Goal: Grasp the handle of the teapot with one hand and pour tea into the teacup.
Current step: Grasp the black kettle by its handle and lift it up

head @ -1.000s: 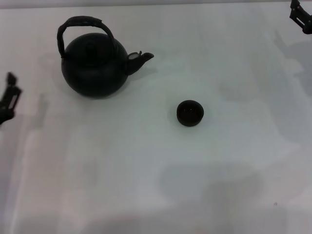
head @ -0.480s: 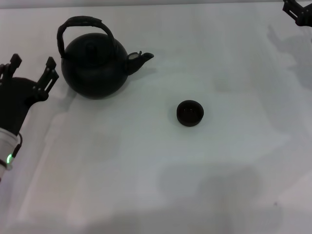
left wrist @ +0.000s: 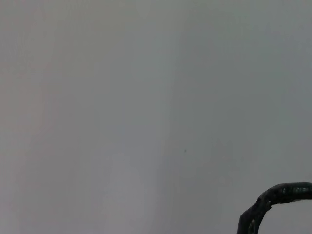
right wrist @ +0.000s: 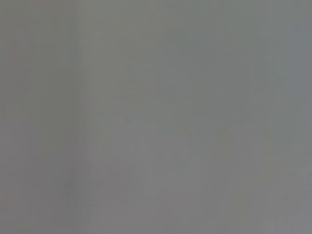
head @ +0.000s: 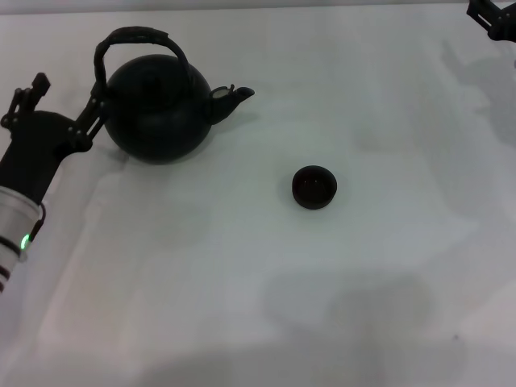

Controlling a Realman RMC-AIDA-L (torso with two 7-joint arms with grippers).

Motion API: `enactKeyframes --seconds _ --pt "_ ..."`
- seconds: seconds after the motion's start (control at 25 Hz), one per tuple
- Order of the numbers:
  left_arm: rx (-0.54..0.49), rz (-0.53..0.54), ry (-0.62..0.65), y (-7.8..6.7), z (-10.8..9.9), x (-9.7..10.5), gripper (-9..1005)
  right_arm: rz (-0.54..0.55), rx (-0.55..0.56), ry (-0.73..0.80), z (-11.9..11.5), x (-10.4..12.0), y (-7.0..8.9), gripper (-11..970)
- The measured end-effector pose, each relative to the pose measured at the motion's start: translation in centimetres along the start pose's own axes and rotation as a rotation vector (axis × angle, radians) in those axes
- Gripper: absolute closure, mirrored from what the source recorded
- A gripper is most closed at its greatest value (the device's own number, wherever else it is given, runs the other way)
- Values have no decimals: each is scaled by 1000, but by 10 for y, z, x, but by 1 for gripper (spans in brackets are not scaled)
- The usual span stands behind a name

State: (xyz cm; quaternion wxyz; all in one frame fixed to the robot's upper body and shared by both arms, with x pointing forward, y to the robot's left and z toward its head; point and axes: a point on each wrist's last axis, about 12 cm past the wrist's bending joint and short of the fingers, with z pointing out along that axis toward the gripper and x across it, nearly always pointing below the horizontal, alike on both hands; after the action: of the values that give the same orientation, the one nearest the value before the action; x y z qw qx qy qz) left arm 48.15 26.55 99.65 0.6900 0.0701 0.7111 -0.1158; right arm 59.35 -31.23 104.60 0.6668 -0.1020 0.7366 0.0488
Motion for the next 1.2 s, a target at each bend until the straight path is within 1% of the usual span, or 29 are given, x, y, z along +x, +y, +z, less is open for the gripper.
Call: enactKeyframes --seconds 0.56,0.92,1.08,1.16,1.2 --pt "31 38 67 -1 28 -2 149 12 -1 1 0 0 1 90" --pt "26 53 69 3 31 -4 149 17 -1 4 -1 1 1 90" --pt "13 57 89 5 31 -2 150 19 -1 5 -1 2 1 90" --pt "3 61 96 8 31 -2 325 20 -1 5 -1 2 1 90" --pt "1 64 97 9 32 -2 364 20 -2 4 -1 2 1 90"
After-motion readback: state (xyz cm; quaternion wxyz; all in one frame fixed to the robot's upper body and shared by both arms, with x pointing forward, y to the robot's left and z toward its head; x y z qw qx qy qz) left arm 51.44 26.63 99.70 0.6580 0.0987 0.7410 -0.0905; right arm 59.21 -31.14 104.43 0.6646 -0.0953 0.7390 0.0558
